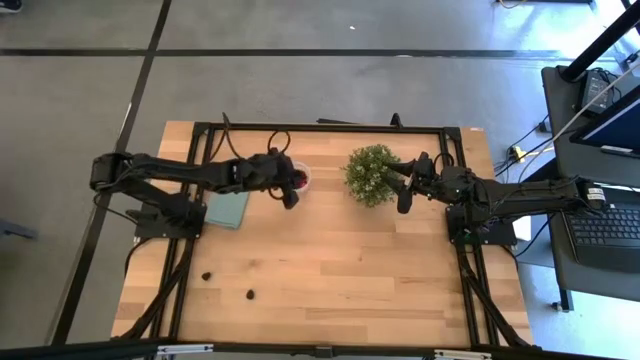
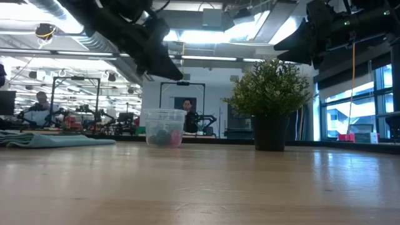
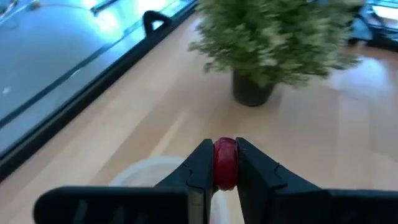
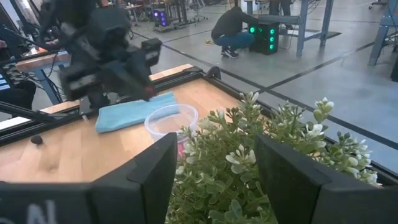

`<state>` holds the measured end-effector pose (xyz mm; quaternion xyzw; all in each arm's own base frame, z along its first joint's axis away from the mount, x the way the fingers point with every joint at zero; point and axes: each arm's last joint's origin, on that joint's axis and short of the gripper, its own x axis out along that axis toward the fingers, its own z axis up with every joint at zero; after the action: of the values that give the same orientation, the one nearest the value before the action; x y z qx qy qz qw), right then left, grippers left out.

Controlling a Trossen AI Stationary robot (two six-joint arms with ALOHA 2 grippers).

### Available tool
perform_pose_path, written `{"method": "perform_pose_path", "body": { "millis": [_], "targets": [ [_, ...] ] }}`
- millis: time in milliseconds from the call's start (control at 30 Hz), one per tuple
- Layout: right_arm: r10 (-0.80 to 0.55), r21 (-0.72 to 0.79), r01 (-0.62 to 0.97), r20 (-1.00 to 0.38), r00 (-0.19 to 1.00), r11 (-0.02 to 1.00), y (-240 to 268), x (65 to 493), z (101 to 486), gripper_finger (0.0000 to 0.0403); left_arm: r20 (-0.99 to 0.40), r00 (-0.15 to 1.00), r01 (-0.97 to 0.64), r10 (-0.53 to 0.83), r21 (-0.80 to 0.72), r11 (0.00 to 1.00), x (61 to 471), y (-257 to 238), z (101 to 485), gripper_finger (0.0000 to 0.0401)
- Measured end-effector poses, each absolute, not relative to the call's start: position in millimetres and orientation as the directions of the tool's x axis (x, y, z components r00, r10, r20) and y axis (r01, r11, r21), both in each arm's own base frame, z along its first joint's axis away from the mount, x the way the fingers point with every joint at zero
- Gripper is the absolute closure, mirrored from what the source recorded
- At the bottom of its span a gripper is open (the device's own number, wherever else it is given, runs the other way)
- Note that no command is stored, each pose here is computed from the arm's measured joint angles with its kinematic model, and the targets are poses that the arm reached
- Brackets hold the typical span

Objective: Pick and placing Produce into tupperware
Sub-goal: Put the red cherry into the transparent container, then put the blackberry into the transparent container

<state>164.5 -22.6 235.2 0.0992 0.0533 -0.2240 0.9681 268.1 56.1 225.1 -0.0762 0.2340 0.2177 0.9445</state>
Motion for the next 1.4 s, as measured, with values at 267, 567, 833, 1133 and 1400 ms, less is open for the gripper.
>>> {"method": "perform_pose_path", "body": {
  "millis": [267, 567, 833, 1133, 1400],
  "targets": [
    [-0.423, 0.165, 0.444, -0.148, 0.894, 0.881, -23, 165, 235, 0.0186, -0.563, 0.722, -0.511, 0.402, -0.042, 0.859, 271, 71, 204, 0.0329],
    [-0.423, 0.164, 0.444, -0.148, 0.894, 0.881, -23, 165, 235, 0.0186, -0.607, 0.648, -0.573, 0.459, 0.007, 0.819, 274, 83, 186, 0.0337],
    [-0.423, 0.164, 0.444, -0.148, 0.894, 0.881, -23, 165, 235, 0.0186, -0.61, 0.647, -0.572, 0.457, 0.008, 0.82, 275, 83, 184, 0.0323],
    [-0.423, 0.164, 0.444, -0.148, 0.894, 0.881, -23, 165, 235, 0.0186, -0.611, 0.648, -0.567, 0.454, 0.01, 0.823, 275, 83, 184, 0.0295],
    [-0.423, 0.164, 0.444, -0.148, 0.894, 0.881, -23, 165, 235, 0.0186, -0.609, 0.645, -0.574, 0.461, 0.012, 0.819, 275, 83, 185, 0.0258]
  ]
}}
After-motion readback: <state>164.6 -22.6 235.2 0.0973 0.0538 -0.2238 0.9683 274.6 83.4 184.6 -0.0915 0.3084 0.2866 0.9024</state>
